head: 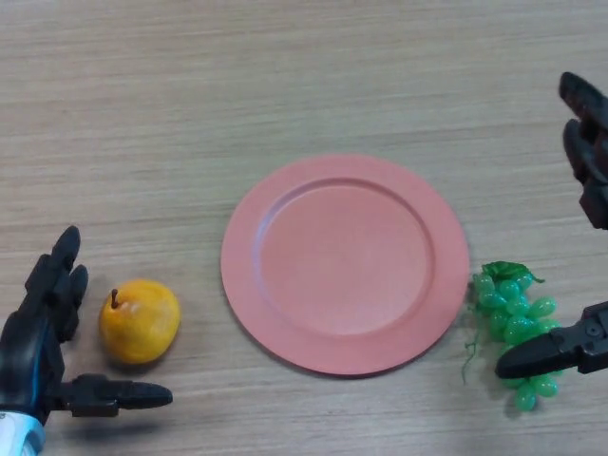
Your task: Pick up the yellow pear and place it on the plate
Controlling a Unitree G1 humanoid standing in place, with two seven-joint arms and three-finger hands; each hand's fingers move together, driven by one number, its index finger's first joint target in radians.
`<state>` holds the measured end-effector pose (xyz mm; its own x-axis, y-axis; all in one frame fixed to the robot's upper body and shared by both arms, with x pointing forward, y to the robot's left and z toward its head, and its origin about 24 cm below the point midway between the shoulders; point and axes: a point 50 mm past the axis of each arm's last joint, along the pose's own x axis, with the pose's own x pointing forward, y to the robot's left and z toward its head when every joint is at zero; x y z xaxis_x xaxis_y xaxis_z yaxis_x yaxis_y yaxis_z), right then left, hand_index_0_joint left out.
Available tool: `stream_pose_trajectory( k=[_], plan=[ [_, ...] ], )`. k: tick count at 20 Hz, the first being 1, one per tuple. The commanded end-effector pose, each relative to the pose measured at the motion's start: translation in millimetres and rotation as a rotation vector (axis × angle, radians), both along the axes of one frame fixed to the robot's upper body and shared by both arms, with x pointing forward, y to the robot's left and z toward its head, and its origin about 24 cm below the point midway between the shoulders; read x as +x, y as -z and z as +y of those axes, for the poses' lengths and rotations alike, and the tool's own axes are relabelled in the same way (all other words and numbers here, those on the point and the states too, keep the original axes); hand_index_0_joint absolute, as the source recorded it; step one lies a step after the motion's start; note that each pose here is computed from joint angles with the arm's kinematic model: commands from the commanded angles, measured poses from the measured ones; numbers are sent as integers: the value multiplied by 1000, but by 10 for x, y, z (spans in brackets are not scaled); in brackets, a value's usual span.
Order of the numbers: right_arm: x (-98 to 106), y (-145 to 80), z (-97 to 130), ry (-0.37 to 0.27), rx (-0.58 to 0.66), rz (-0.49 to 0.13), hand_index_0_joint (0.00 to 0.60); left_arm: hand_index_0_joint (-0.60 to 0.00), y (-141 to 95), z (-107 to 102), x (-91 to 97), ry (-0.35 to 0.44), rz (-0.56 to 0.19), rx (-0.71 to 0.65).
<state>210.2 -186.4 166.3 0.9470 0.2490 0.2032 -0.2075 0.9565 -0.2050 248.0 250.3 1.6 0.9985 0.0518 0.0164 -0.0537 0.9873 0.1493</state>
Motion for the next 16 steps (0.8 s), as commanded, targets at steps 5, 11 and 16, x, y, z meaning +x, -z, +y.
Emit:
stream_pose_trajectory(
  k=[5,11,16],
  plan=[
    [-176,-350,-67,25,-12,-253,0,-351,-332,17,171,38,-277,197],
    [-249,-407,-97,41,-25,-257,0,-600,-266,94,147,28,-238,183],
    [-261,-388,-66,41,-32,-252,199,-600,-407,193,64,-24,-319,158]
  ],
)
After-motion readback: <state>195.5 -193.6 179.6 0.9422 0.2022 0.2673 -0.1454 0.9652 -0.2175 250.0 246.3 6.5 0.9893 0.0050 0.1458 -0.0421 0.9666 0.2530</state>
